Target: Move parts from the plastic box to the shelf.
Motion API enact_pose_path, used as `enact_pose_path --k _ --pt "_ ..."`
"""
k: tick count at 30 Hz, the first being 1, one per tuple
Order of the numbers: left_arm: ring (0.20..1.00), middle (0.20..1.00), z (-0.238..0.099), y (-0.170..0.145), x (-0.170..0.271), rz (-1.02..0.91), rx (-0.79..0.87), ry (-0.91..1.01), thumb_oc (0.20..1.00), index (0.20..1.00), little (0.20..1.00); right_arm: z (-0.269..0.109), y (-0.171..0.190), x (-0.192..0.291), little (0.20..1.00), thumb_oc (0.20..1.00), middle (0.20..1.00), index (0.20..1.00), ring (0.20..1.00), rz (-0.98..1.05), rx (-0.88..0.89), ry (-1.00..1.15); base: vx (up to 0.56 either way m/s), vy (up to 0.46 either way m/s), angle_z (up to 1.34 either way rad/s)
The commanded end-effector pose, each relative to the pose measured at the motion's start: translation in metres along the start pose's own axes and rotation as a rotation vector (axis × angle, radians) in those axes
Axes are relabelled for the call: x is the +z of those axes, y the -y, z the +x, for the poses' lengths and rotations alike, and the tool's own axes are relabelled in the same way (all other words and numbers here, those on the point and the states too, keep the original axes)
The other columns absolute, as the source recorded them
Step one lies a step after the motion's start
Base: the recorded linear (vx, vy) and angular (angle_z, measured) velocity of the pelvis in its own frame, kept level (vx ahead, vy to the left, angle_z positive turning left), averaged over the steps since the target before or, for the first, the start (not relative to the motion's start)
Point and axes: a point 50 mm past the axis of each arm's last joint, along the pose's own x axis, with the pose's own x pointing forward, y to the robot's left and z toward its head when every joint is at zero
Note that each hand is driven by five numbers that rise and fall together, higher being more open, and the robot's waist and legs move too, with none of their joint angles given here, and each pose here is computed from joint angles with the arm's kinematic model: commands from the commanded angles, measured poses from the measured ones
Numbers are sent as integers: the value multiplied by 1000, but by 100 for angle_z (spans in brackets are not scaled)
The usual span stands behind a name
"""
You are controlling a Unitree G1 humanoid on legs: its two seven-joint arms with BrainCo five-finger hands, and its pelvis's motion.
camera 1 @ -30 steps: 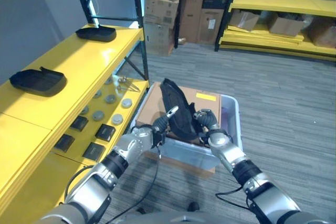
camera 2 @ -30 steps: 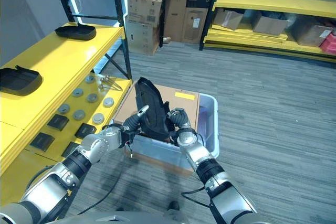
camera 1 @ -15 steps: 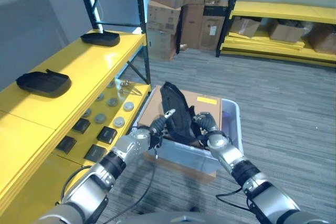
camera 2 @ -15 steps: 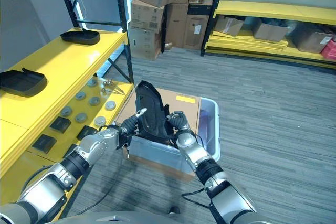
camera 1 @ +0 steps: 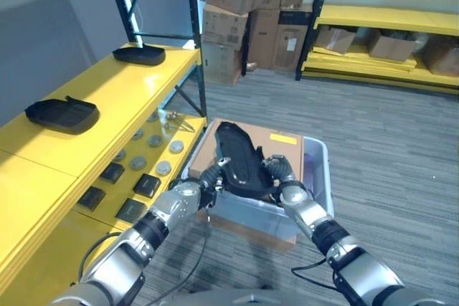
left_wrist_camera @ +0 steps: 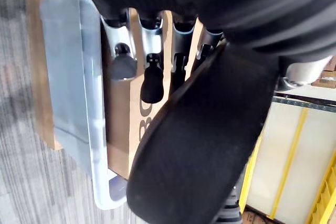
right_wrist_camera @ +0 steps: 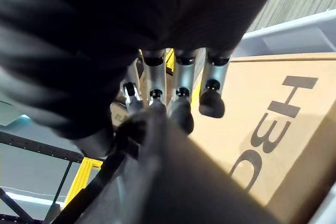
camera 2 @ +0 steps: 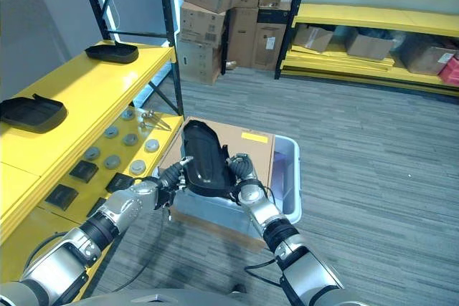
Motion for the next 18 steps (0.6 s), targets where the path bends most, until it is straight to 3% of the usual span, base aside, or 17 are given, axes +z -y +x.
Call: enact_pose_path --k 1,9,18 --pt "200 200 7 55 64 54 -167 289 200 200 200 10 -24 51 1000 1000 1000 1000 1000 96 48 158 0 0 0" --pt "200 200 -2 33 79 28 -83 364 200 200 200 12 -1 44 1000 1000 1000 1000 1000 158 -57 127 0 0 0" --pt "200 200 -23 -7 92 33 31 444 200 200 200 9 55 31 1000 1000 1000 1000 1000 203 -253 83 0 0 0"
